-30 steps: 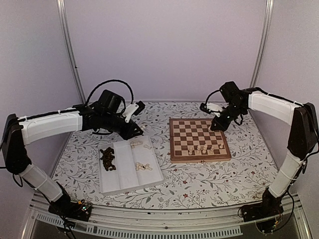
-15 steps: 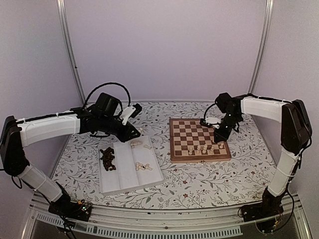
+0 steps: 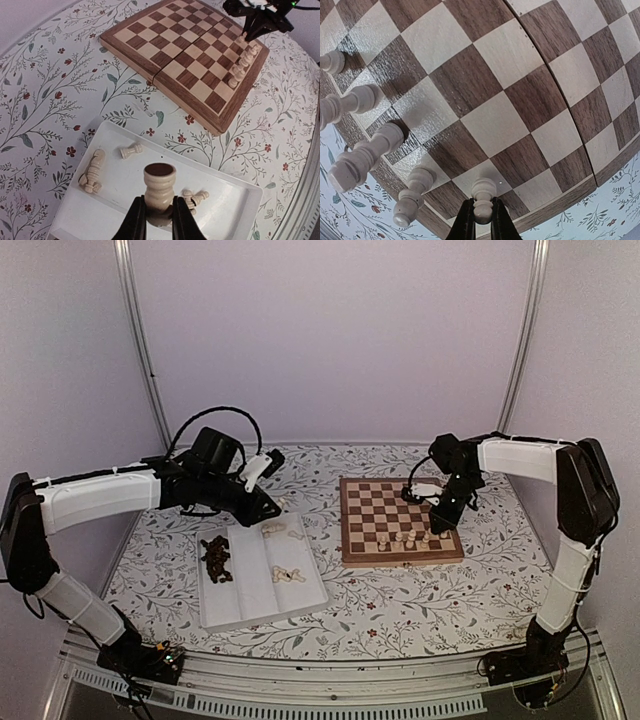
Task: Set up the chess pieces on the board
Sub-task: Place the chess piece on the chessboard.
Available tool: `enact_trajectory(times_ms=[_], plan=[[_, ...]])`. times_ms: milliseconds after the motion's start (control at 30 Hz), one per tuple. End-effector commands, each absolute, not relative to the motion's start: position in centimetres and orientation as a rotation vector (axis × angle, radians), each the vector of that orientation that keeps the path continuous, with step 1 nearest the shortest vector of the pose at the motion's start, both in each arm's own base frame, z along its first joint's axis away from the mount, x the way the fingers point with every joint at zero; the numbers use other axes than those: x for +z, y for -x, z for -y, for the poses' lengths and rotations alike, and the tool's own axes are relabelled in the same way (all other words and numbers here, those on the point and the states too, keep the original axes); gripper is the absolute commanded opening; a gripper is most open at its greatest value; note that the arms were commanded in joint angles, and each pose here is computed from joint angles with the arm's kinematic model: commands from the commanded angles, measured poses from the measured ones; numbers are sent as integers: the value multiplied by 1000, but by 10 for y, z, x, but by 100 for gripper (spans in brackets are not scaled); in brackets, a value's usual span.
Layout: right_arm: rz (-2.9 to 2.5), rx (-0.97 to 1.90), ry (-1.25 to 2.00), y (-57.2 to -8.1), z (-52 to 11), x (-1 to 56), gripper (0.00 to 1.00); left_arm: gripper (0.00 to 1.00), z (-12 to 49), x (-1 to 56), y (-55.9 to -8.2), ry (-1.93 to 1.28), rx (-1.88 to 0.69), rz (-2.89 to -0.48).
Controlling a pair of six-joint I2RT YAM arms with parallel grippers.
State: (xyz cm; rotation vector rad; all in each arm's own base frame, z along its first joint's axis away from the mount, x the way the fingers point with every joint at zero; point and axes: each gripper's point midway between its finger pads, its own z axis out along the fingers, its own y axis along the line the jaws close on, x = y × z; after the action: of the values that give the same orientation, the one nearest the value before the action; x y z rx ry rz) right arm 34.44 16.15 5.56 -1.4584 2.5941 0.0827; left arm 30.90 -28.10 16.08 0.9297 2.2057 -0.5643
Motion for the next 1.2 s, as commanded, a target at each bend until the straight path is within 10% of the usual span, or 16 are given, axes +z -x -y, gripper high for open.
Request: enact_trajectory(times_ms=[0, 700, 1167], plan=[[-2632, 80, 1488, -338, -158, 45, 3, 5, 277, 168, -312, -925, -569, -2175], [-2586, 239, 1433, -342, -182, 94, 34, 6, 282, 161, -307, -955, -614, -2194], [-1966, 283, 1780, -307, -321, 173, 39, 8, 321, 167, -264, -1096, -1061, -2131]])
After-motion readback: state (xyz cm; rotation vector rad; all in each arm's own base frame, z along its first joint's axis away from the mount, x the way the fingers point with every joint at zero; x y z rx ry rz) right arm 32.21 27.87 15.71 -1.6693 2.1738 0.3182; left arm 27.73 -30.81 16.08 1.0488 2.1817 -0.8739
